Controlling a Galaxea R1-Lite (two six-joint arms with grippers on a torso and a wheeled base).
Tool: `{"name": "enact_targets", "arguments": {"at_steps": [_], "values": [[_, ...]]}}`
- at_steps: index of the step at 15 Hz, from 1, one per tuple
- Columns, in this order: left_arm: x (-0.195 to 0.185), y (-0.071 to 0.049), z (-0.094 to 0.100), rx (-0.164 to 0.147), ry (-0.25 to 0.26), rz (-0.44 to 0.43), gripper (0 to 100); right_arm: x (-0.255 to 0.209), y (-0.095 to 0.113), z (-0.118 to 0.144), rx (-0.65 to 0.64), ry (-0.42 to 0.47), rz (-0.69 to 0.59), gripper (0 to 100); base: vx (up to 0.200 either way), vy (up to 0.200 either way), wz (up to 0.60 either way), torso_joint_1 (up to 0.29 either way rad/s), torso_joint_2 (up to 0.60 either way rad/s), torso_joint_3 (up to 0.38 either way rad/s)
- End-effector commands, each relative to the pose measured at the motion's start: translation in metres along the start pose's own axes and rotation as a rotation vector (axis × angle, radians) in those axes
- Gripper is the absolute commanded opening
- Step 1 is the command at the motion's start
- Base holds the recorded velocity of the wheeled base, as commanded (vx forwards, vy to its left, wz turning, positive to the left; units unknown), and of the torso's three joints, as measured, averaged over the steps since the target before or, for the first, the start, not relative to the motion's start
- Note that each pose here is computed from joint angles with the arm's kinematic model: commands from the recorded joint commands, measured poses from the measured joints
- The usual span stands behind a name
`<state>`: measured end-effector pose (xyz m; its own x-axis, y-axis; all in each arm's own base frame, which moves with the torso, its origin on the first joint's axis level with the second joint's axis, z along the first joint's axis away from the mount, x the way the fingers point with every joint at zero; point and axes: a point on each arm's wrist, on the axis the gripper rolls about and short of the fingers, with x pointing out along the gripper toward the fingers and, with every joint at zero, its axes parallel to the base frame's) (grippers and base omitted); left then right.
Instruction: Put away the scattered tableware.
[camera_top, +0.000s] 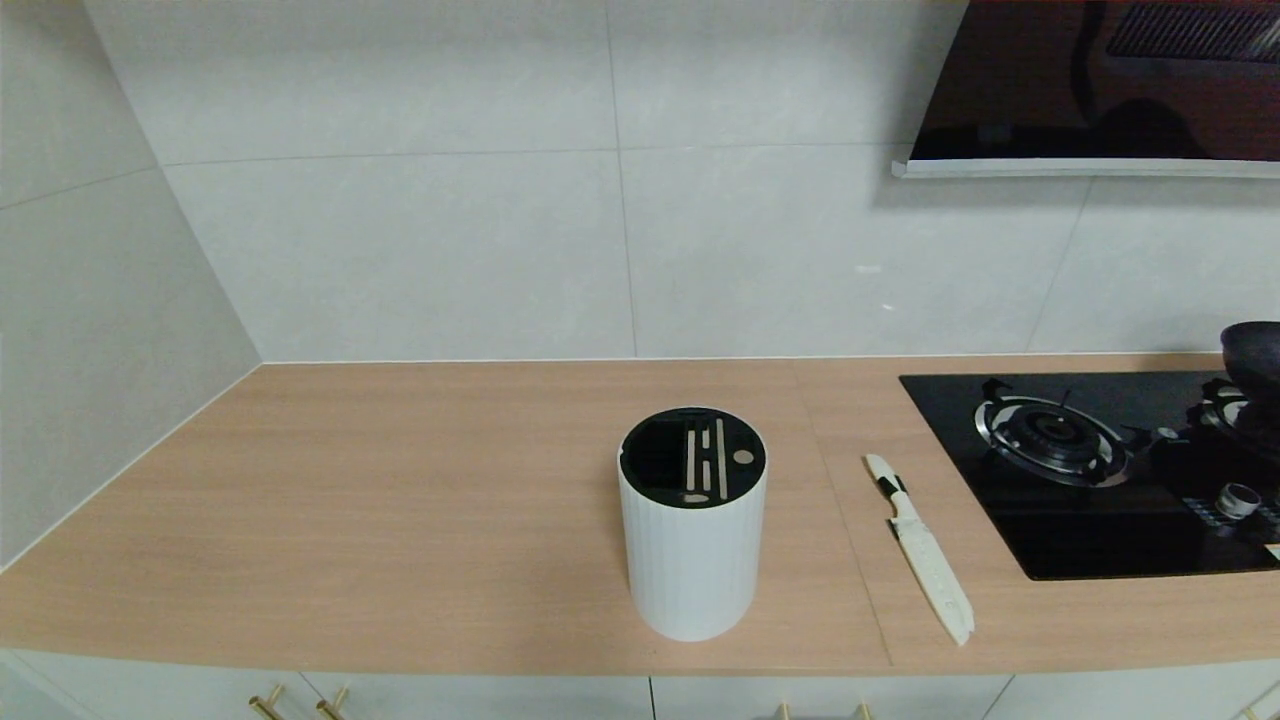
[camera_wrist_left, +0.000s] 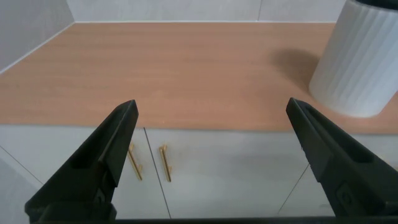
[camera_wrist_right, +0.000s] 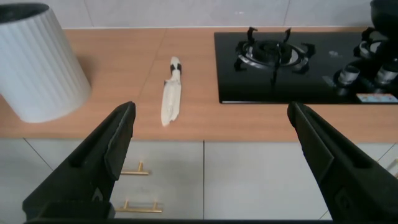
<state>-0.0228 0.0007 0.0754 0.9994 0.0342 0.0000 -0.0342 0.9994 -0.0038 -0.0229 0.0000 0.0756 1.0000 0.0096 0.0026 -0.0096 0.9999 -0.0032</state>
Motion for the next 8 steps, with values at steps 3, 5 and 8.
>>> {"name": "enact_targets", "arguments": {"at_steps": [3,5,8], "values": [[0.0000,0.0000,0.0001,-0.001,0.000,0.001,100,0.0001,0.0000,0.0001,0.000,0.001,0.001,100,0.000,0.000,0.00,0.113,-0.22,-0.111],[0.0000,0.0000,-0.0001,-0.001,0.002,0.001,100,0.0001,0.0000,0.0001,0.000,0.001,0.001,100,0.000,0.000,0.00,0.000,0.00,0.000],[0.0000,0.0000,0.0001,-0.001,0.000,0.001,100,0.0001,0.0000,0.0001,0.002,0.001,0.001,100,0.000,0.000,0.00,0.000,0.00,0.000]]}}
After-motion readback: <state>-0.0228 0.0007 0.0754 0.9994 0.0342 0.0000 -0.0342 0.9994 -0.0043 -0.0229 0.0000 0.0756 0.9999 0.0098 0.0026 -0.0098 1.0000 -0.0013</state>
